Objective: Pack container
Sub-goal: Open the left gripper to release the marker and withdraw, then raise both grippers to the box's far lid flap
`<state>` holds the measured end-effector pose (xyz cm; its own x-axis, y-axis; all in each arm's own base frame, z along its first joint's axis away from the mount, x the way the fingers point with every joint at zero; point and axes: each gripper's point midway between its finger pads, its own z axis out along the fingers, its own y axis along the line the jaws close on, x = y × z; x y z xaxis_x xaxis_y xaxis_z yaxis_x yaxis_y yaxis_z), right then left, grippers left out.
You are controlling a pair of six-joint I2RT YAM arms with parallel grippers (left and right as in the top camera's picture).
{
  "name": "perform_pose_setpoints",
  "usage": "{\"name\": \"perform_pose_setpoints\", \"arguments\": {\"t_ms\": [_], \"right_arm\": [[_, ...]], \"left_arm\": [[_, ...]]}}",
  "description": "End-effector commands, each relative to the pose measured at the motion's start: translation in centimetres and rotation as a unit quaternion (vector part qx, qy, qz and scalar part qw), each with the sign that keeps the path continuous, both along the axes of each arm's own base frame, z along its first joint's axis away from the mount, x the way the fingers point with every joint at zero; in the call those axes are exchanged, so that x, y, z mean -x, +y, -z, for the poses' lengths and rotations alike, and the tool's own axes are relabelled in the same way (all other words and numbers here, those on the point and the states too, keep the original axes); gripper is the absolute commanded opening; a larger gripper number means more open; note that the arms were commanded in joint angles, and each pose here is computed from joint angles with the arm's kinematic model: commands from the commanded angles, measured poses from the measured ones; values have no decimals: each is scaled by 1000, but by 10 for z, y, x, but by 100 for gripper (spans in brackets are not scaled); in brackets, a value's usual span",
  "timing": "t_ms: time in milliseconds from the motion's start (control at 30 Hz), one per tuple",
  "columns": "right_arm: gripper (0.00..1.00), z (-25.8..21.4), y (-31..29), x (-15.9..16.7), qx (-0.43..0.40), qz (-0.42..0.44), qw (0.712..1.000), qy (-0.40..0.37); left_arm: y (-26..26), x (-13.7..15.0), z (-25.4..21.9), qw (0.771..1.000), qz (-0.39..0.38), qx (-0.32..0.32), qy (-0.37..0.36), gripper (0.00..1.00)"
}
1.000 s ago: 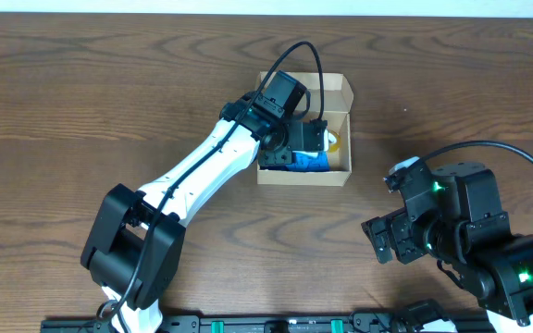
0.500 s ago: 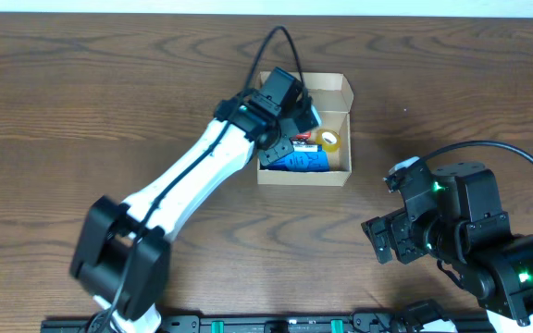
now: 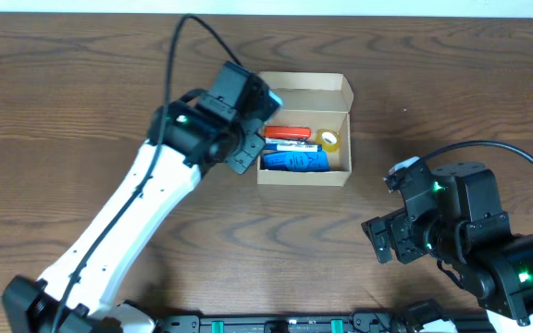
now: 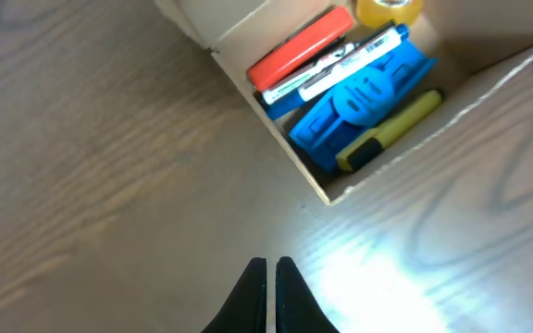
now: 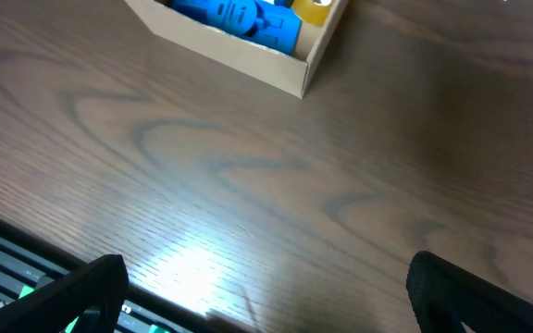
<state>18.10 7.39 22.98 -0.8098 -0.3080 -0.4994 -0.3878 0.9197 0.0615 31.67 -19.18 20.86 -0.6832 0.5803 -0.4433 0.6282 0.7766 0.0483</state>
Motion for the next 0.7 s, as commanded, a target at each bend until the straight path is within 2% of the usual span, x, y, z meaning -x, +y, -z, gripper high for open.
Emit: {"name": "perform_pose_setpoints", "arguments": {"t_ms": [0, 167, 433, 567, 667], "right_arm": [[99, 1, -1, 0, -1, 2, 1000, 1], [99, 0, -1, 0, -1, 2, 1000, 0], [99, -1, 1, -3, -6, 2, 1000, -5], [99, -6, 25, 6, -86, 0, 996, 25], [99, -15, 39, 3, -123, -21, 992, 16]], "left_arm": [[0, 4, -19, 997, -18, 68, 20, 6], [18, 4, -20, 987, -55, 133, 73, 6], [54, -7, -20, 979, -96, 156, 86, 6], [57, -15, -14, 978, -103, 159, 90, 6], [53, -23, -5, 976, -105, 164, 99, 6]]}}
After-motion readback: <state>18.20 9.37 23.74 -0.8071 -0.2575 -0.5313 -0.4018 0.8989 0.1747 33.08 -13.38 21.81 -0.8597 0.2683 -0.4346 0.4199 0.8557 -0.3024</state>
